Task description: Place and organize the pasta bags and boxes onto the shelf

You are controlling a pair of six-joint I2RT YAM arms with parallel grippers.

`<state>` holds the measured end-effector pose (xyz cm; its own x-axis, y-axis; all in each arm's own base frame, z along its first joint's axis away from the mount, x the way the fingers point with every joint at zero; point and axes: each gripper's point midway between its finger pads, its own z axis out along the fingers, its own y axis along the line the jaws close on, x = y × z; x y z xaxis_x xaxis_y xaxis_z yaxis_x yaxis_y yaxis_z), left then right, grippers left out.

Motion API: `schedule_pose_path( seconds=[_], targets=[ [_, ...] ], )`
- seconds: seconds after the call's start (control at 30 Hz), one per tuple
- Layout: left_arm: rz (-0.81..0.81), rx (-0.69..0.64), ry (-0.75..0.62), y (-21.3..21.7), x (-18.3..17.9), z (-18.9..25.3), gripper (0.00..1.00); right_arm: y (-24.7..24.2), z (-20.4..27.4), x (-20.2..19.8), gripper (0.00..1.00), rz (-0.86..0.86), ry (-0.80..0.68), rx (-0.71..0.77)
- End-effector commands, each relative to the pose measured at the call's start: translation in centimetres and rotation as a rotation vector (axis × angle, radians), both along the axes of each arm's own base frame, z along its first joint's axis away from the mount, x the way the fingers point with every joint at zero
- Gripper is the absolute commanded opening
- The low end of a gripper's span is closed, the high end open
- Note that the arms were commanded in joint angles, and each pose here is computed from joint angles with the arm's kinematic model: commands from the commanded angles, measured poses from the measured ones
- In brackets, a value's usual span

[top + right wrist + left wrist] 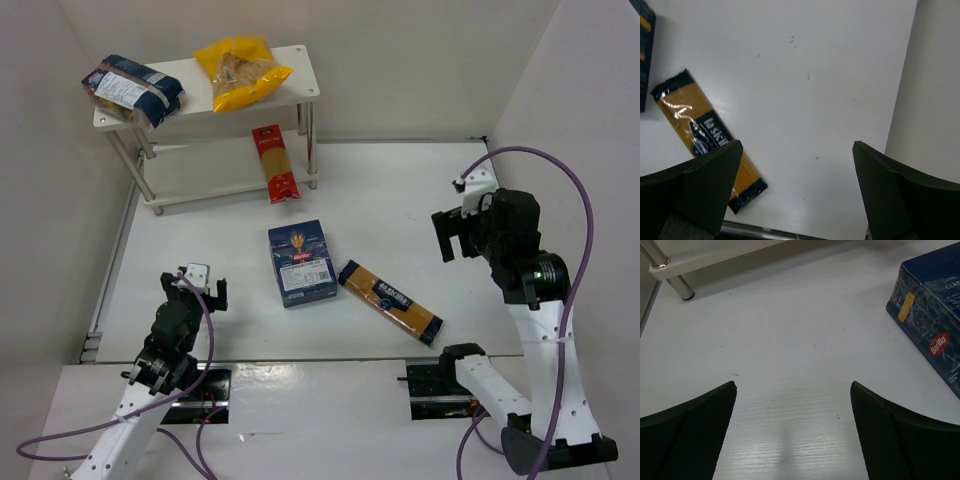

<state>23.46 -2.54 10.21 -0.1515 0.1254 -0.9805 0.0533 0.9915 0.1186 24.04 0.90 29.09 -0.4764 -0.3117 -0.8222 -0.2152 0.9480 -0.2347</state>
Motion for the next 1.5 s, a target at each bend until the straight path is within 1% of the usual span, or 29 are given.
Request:
schedule_pose_path(
  seconds=[0.0, 0.13, 0.2, 0.23, 0.27, 0.33, 0.47, 0.5, 0.57, 0.6, 0.67, 0.7, 0.73, 0.77, 0.8, 0.83, 0.87, 0.9, 0.93, 0.97, 1.03, 1.07, 1.1, 1.17, 1.2, 1.27, 1.33, 1.37, 1.47],
  targets=[
    [0.009, -0.064, -0.135, -0.1, 0.3, 2.2, 1.0, 0.4, -2.2, -2.3, 1.0, 0.118, 0.177, -0.07],
    [-0.017, -0.038, -0.135, -0.4, 0.3, 2.2, 1.0, 0.6, -5.4, -3.8, 1.0, 0.162, 0.375, -0.085],
    [-0.143, 0.066, -0.176, -1.8, 0.0, 3.8, 1.0, 0.7, -6.6, -4.5, 1.0, 0.208, 0.47, -0.095],
    [-0.31, 0.239, -0.239, -3.8, -0.5, 5.2, 1.0, 0.9, -6.1, -4.4, 1.0, 0.214, 0.455, -0.089],
    [-0.308, 0.225, -0.256, -3.8, -0.6, 6.1, 1.0, 0.9, -5.7, -4.2, 1.0, 0.214, 0.441, -0.089],
    [-0.199, 0.152, -0.303, -2.2, -0.6, 8.6, 1.0, 1.4, -5.6, -4.2, 1.0, 0.28, 0.432, -0.112],
    [-0.11, 0.132, -0.485, -0.2, -2.7, 17.1, 1.0, 2.6, -6.3, -4.2, 1.0, 0.349, 0.455, -0.08],
    [-0.108, 0.143, -0.494, 0.1, -3.2, 18.3, 1.0, 3.0, -6.6, -4.0, 1.0, 0.37, 0.473, -0.071],
    [-0.082, 0.172, -0.417, 0.7, -3.1, 19.0, 1.0, 4.8, -7.1, -4.0, 1.0, 0.455, 0.498, -0.036],
    [-0.052, 0.162, -0.441, 1.5, -4.0, 22.2, 1.0, 5.4, -7.7, -3.8, 1.0, 0.481, 0.531, -0.017],
    [0.053, 0.201, -0.274, 3.2, -2.6, 21.7, 1.0, 6.6, -7.6, -3.0, 1.0, 0.528, 0.52, 0.022],
    [0.109, 0.177, -0.285, 4.2, -3.3, 24.9, 1.0, 6.9, -7.7, -2.1, 1.0, 0.536, 0.507, 0.03],
    [0.192, 0.177, -0.189, 5.6, -3.4, 24.2, 1.0, 7.2, -7.6, -1.7, 1.0, 0.553, 0.484, 0.02],
    [0.213, 0.206, -0.085, 5.5, -2.1, 23.7, 1.0, 7.5, -7.6, -1.4, 1.0, 0.561, 0.471, 0.027],
    [0.231, 0.239, 0.028, 6.0, -2.4, 22.5, 1.0, 7.9, -8.1, -0.5, 1.0, 0.572, 0.451, 0.023],
    [0.281, 0.192, 0.068, 6.1, -1.8, 24.4, 1.0, 8.5, -8.4, -0.3, 1.0, 0.597, 0.439, 0.016],
    [0.284, 0.19, 0.122, 5.9, -1.7, 24.3, 1.0, 8.9, -9.0, -0.3, 1.0, 0.606, 0.443, 0.019],
    [0.292, 0.229, 0.243, 6.2, -2.5, 22.8, 1.0, 9.3, -9.0, 0.6, 1.0, 0.612, 0.405, 0.002],
    [0.285, 0.249, 0.347, 5.7, -1.5, 21.5, 1.0, 9.8, -9.1, 0.6, 1.0, 0.619, 0.39, 0.007],
    [0.3, 0.234, 0.393, 5.8, -1.5, 21.4, 1.0, 10.3, -9.9, 0.5, 1.0, 0.626, 0.399, 0.004],
    [0.261, 0.328, 0.629, 5.6, -1.3, 17.4, 1.0, 11.1, -10.6, 1.4, 1.0, 0.622, 0.376, 0.01],
    [0.143, 0.407, 0.74, 5.1, -1.3, 15.4, 1.0, 11.7, -11.7, 1.2, 1.0, 0.64, 0.392, -0.006],
    [0.055, 0.483, 0.935, 5.0, -1.9, 12.4, 1.0, 12.1, -12.2, 1.3, 1.0, 0.638, 0.401, -0.007],
    [0.045, 0.466, 1.086, 4.8, -3.3, 9.2, 1.0, 13.4, -13.3, 1.7, 1.0, 0.648, 0.401, -0.026],
    [0.02, 0.446, 1.094, 4.4, -3.7, 7.9, 1.0, 13.4, -13.7, 1.9, 1.0, 0.636, 0.395, -0.042],
    [-0.038, 0.386, 1.023, 3.1, -3.1, 7.7, 1.0, 14.5, -14.0, 2.5, 1.0, 0.638, 0.388, -0.024],
    [0.039, 0.391, 0.989, 4.0, -2.3, 8.0, 1.0, 15.5, -14.9, 2.5, 1.0, 0.65, 0.417, -0.02],
    [0.091, 0.391, 0.924, 4.5, -1.3, 8.6, 1.0, 16.2, -15.2, 2.3, 1.0, 0.661, 0.425, -0.015],
    [0.122, 0.281, 0.791, 4.1, -0.6, 10.4, 1.0, 16.9, -16.3, 2.6, 1.0, 0.652, 0.438, -0.019]
  ],
)
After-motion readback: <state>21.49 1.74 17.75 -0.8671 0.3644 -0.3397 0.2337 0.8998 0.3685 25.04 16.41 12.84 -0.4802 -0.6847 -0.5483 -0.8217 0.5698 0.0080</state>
